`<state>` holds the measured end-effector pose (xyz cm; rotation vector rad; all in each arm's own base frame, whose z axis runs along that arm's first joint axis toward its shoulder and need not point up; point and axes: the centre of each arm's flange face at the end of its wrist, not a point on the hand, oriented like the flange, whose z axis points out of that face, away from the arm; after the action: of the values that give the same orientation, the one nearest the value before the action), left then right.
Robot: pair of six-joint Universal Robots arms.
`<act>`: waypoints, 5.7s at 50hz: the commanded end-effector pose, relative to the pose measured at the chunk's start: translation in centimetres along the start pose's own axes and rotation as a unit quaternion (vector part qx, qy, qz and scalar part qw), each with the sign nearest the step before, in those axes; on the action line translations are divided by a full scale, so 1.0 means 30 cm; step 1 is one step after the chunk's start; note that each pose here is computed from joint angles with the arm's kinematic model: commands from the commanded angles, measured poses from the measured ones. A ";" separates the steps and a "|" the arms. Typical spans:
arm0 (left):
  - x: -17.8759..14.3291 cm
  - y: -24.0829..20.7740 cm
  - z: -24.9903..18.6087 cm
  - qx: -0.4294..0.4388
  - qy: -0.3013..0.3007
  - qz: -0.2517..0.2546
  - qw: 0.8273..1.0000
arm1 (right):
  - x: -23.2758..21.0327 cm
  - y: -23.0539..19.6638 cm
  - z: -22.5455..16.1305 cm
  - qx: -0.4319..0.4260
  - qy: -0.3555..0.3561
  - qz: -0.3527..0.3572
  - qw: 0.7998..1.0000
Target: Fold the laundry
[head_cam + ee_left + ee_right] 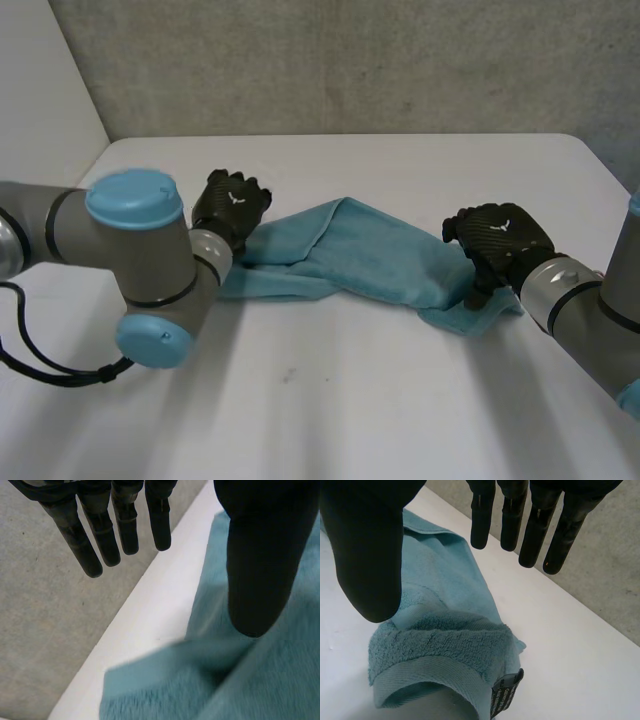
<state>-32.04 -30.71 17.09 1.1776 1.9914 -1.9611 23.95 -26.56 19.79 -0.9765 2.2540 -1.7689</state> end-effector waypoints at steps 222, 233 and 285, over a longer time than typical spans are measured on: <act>-0.221 0.111 -0.146 -0.040 -0.160 -0.227 0.960 | 0.152 -0.218 -0.030 0.082 0.004 0.096 0.992; -0.227 0.116 -0.258 -0.069 -0.079 -0.160 0.981 | 0.069 0.032 0.037 -0.108 -0.064 -0.003 0.992; -0.293 0.134 -0.041 0.051 -0.096 -0.077 0.991 | -0.016 -0.030 0.197 0.078 0.015 -0.105 0.991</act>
<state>-23.42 -35.78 23.98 0.7680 1.7842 -2.3279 27.50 -31.93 24.70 -1.1307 1.9043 -2.2542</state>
